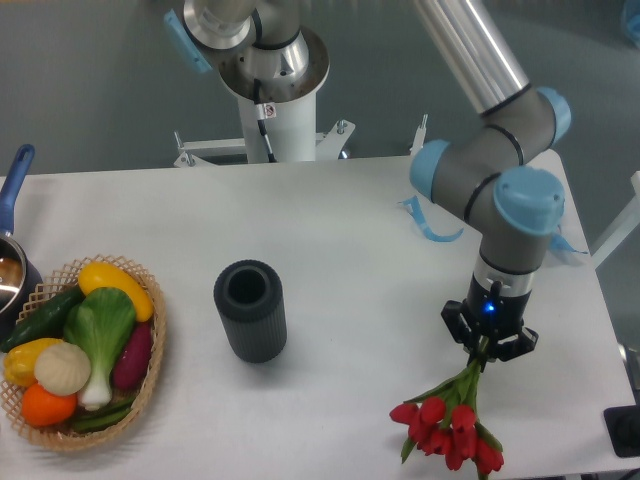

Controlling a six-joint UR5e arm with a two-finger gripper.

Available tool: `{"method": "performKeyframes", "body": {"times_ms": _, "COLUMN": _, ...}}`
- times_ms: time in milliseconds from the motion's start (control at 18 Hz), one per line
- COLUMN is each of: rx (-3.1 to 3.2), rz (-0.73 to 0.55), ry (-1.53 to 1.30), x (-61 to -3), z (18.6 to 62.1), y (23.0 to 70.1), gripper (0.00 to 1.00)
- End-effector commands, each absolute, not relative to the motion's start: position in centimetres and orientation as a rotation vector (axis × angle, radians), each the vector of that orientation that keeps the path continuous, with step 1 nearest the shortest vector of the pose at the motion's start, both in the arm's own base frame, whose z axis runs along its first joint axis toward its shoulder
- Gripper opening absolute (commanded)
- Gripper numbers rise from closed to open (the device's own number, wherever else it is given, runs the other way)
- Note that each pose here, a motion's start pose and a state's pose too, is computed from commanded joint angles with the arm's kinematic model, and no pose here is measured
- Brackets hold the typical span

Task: Pick up the flowers from the table
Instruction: 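Lift the held tulip bouquet up off the table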

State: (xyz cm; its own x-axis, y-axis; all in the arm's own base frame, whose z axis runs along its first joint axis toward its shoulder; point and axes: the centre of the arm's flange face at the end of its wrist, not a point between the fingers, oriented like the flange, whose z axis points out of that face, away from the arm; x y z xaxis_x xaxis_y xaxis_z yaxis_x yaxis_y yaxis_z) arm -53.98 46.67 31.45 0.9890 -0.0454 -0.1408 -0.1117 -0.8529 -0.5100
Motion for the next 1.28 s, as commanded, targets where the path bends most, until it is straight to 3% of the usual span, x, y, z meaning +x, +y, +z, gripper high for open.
{"method": "performKeyframes", "body": {"times_ms": 444, "rx": -2.217, "rz": 0.029, "ry": 0.072, "x": -48.9, "z": 43.0, "y": 44.3, "gripper": 0.06}}
{"method": "performKeyframes", "body": {"times_ms": 833, "rx": -2.014, "rz": -0.066, "ry": 0.043, "x": -49.7, "z": 45.1, "y": 39.9, "gripper": 0.05}}
{"method": "performKeyframes", "body": {"times_ms": 1278, "rx": -1.942, "rz": -0.114, "ry": 0.057, "x": -49.5, "z": 45.2, "y": 39.7, "gripper": 0.06}}
